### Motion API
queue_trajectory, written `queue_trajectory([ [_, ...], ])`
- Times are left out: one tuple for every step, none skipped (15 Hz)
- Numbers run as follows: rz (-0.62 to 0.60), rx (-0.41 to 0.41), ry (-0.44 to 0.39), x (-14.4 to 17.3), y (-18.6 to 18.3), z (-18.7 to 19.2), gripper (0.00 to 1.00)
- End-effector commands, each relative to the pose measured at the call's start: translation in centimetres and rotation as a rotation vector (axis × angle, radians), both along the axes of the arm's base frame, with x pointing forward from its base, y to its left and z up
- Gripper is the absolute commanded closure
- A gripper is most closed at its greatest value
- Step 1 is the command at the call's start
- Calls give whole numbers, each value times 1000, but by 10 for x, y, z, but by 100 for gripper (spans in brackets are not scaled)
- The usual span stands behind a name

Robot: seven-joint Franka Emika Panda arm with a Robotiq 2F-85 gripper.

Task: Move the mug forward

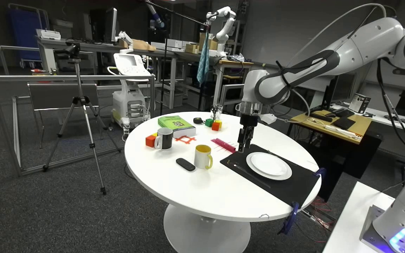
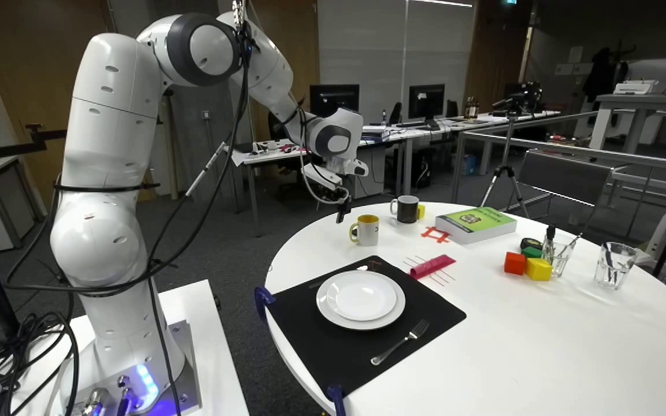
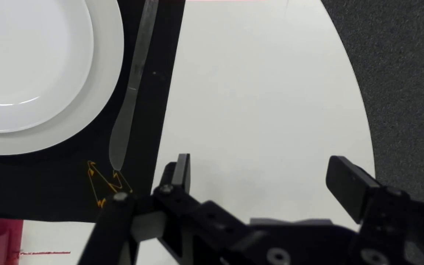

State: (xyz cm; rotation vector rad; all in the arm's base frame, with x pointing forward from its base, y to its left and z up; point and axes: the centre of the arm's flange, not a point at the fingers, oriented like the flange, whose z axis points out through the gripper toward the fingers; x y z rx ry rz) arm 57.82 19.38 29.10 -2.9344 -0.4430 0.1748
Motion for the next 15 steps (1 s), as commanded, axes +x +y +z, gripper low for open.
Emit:
queue_trajectory([
  [5, -32, -58, 8, 0, -4, 0],
  [8, -40, -74, 13, 1, -6, 0],
  [7, -48, -90, 18, 2, -9, 0],
  [9, -56, -100, 22, 3, -11, 0],
  [9, -64, -110, 26, 4, -14, 0],
  [9, -68, -115, 29, 6, -17, 0],
  [7, -73, -120, 32, 7, -20, 0],
  [8, -78, -127, 36, 11, -22, 0],
  [8, -82, -132, 39, 13, -25, 0],
  [6, -83, -137, 42, 17, -27, 0],
  [4, -84, -146, 46, 21, -30, 0],
  [-3, -83, -152, 49, 24, -31, 0],
  [-14, -82, -160, 53, 28, -33, 0],
  [-34, -79, -167, 57, 31, -34, 0],
  [-55, -78, -180, 62, 35, -36, 0],
])
